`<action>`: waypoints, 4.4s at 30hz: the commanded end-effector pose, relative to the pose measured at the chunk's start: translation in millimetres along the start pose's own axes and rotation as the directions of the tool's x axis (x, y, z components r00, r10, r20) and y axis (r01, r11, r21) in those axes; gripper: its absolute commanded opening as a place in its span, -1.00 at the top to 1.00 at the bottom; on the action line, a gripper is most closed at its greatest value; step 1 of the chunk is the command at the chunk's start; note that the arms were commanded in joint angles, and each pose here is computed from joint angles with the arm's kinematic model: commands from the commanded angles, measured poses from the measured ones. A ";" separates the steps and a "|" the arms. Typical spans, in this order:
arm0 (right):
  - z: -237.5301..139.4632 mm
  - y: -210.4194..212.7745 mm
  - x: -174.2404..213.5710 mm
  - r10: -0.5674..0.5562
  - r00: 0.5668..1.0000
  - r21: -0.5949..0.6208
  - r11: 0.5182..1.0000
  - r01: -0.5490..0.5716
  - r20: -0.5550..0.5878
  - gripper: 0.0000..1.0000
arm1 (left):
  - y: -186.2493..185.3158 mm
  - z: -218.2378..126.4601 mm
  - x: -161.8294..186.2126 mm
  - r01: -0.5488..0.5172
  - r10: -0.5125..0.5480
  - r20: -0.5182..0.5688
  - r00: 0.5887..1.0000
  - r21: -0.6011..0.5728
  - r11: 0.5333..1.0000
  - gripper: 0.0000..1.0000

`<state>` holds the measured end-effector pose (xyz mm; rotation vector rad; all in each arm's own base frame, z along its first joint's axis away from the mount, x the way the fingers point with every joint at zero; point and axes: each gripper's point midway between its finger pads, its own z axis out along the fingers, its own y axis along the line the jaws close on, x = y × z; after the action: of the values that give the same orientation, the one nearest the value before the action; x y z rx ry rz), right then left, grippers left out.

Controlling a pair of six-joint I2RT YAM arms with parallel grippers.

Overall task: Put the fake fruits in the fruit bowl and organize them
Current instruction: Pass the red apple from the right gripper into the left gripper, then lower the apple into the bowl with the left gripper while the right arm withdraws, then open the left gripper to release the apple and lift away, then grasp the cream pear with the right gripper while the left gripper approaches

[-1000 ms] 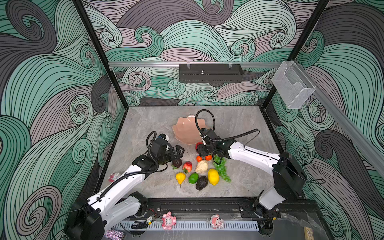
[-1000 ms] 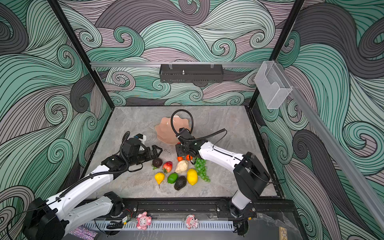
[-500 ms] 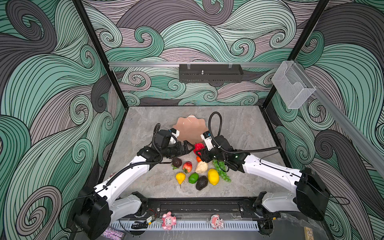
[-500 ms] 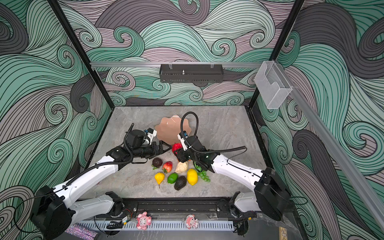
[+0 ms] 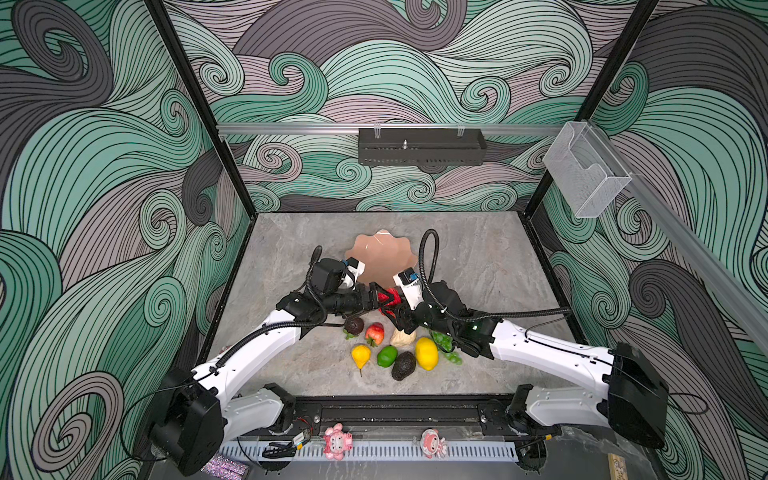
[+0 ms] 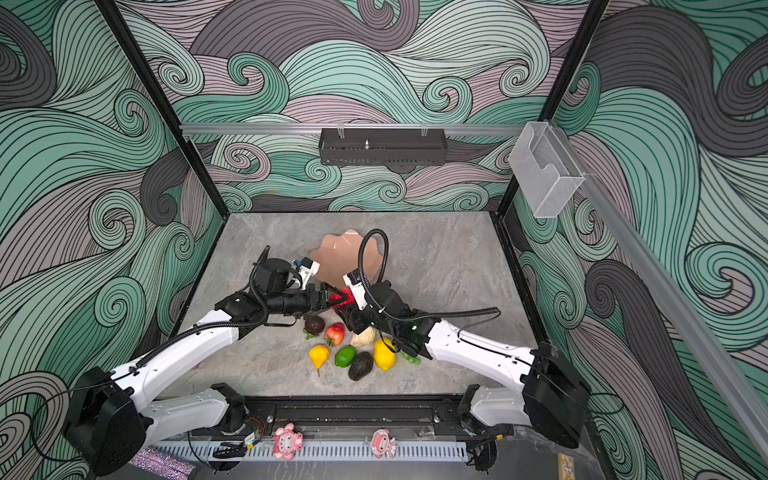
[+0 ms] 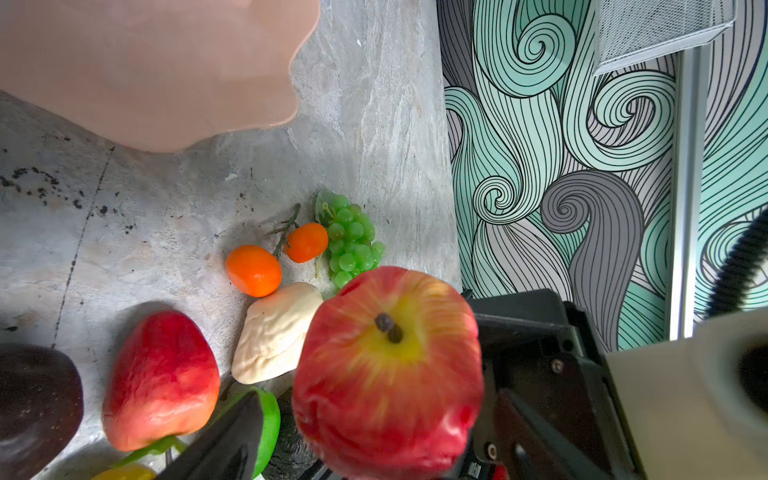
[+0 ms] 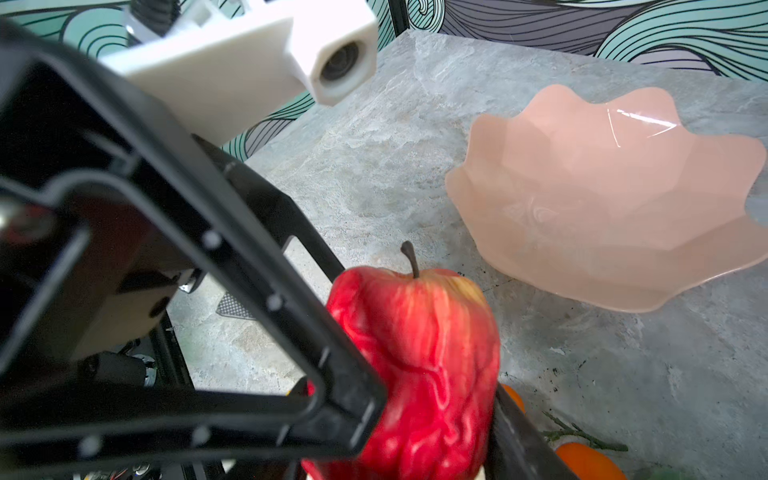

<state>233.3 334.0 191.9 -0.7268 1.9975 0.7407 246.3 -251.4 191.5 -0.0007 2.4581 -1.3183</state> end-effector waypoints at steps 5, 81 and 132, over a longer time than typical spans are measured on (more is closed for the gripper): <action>-2.1 13.2 -15.2 -0.037 0.996 -0.038 0.998 0.040 0.081 -0.09 | -16.9 -6.1 -7.9 -0.025 0.024 0.020 1.000 0.045 0.999 -0.59; -119.9 -79.6 75.8 0.095 0.993 0.345 0.932 -0.111 0.064 -0.98 | 143.9 145.0 -188.5 -0.162 0.408 0.222 0.885 -0.676 0.719 -0.20; -98.0 -44.6 126.0 0.400 0.874 0.343 0.890 -0.299 -0.277 -0.86 | 90.1 -36.2 -40.2 -0.129 0.309 0.277 0.910 -0.520 0.844 -0.95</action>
<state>160.9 189.8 108.4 -0.3486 2.5151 0.4410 303.2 -175.3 152.1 -0.0417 2.3087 -0.5209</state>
